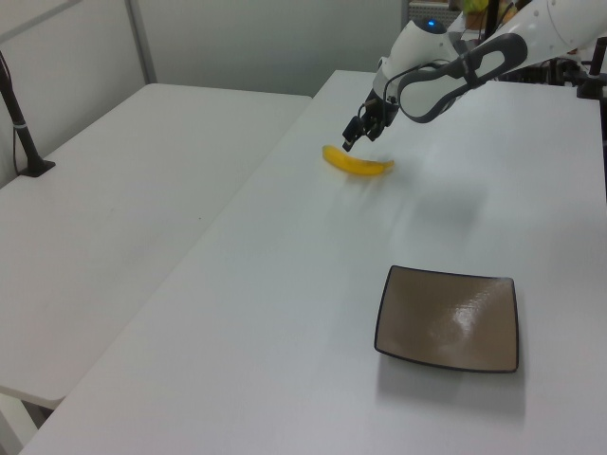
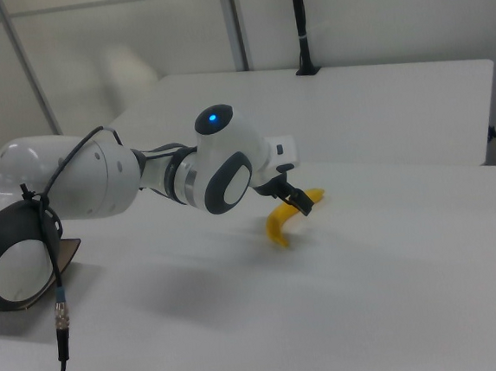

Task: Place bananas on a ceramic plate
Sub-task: 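Close the gripper on the banana's stem end, then lift the held banana and carry it toward the brown plate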

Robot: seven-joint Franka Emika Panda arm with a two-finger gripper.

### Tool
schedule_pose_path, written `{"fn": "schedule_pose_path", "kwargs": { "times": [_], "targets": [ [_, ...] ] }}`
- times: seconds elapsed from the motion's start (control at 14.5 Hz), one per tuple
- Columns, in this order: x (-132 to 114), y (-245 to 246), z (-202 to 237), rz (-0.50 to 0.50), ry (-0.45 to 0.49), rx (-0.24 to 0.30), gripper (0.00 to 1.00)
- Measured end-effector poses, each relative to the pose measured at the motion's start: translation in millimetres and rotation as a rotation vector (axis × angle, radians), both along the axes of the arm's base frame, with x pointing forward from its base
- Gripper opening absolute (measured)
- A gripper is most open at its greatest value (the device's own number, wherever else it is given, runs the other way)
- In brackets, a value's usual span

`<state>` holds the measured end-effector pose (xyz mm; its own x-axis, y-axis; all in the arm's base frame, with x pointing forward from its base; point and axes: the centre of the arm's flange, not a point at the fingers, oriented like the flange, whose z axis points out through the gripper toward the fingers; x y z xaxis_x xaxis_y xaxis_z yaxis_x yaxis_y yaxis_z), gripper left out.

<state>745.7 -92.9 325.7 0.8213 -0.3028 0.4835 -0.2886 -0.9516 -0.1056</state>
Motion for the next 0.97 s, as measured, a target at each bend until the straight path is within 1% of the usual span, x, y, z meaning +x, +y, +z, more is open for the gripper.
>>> {"fn": "schedule_pose_path", "kwargs": {
  "times": [0.21, 0.41, 0.55, 0.62, 0.69, 0.76, 0.9, 0.97],
  "targets": [
    [2, 16, -6, 0.003, 0.006, 0.012, 1.0],
    [2, 19, -17, 0.007, 0.022, 0.013, 1.0],
    [2, 19, -22, 0.009, 0.029, 0.012, 0.95],
    [2, 20, -24, 0.011, 0.031, 0.012, 0.95],
    [2, 21, -25, 0.012, 0.033, 0.011, 0.88],
    [1, 22, -26, 0.014, 0.034, 0.01, 0.7],
    [1, 22, -27, 0.016, 0.037, 0.009, 0.46],
    [1, 22, -28, 0.016, 0.037, 0.009, 0.38]
  ]
}}
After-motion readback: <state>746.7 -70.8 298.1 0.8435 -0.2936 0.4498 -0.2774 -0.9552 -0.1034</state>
